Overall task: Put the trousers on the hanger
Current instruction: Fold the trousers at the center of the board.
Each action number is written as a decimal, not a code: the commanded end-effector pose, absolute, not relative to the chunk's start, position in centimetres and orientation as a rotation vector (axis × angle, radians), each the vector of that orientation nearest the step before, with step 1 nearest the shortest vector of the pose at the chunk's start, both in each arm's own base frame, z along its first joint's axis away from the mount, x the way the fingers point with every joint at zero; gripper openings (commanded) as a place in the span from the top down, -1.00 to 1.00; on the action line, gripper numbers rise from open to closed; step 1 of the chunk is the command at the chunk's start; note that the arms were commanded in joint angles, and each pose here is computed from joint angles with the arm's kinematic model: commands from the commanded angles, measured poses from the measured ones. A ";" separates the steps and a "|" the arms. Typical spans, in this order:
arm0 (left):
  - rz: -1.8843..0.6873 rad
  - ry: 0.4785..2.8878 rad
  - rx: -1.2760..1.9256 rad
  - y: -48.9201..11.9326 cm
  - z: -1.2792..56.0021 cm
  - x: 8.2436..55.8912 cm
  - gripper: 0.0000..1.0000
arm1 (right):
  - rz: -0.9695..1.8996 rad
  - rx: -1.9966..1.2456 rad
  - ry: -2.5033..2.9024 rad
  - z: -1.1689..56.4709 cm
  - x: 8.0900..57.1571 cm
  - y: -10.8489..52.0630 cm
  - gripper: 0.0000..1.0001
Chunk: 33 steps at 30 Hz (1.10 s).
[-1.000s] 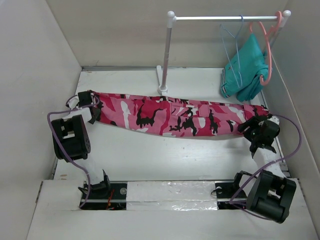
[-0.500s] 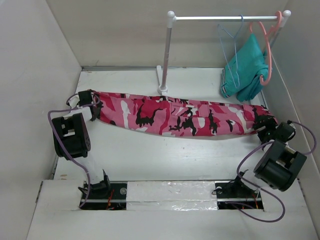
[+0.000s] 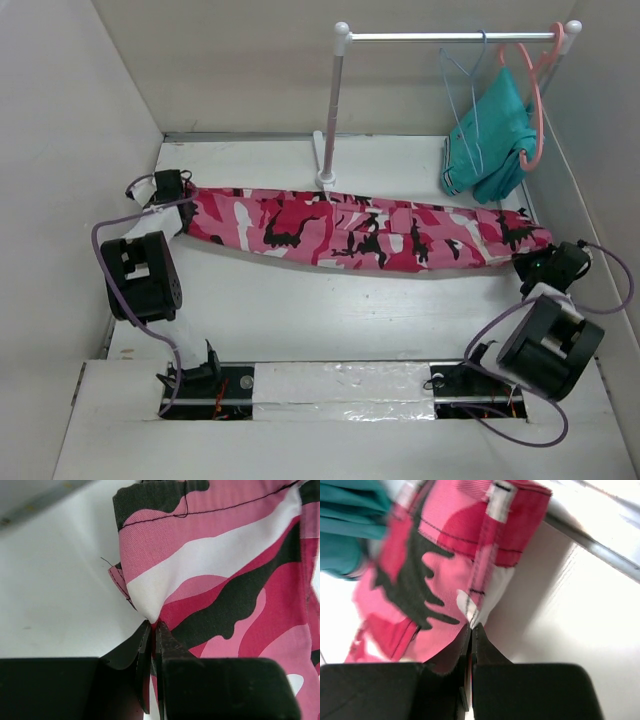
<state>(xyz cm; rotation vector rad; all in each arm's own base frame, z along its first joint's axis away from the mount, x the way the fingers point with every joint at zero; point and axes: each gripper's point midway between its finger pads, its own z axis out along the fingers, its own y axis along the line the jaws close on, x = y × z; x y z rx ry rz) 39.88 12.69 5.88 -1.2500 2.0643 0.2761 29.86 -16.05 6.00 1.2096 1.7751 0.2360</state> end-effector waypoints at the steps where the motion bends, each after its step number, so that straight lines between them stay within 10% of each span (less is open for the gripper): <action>1: 0.555 1.859 -1.222 17.5 13.3 37.6 1.00 | 0.042 1.182 1.679 10.1 27.7 -18.7 1.00; 11: 0.614 1.928 -1.322 15.8 11.1 29.8 1.00 | -0.007 1.208 1.697 10.0 20.7 -16.8 1.00; 12: 0.617 1.941 -1.333 15.6 10.6 29.2 0.74 | -0.004 1.200 1.710 9.7 20.5 -16.8 0.99; 16: 0.582 1.937 -1.351 15.0 10.3 28.3 -0.04 | -0.015 1.195 1.757 8.3 19.4 -16.9 0.10; 17: 0.569 1.924 -1.356 15.2 10.9 28.2 -0.12 | -0.020 1.221 1.774 8.1 18.9 -17.0 -0.40; 19: 0.533 1.899 -1.342 15.1 12.3 28.6 -0.24 | -0.050 1.213 1.797 8.4 18.2 -17.7 -0.75; 27: 0.026 1.785 -0.979 6.4 21.0 33.4 0.17 | 0.008 1.237 1.762 7.7 18.8 -18.1 -1.00; 33: -0.310 1.883 -0.722 -6.3 20.7 34.7 0.97 | 0.185 1.143 1.715 8.2 22.0 -18.1 -1.00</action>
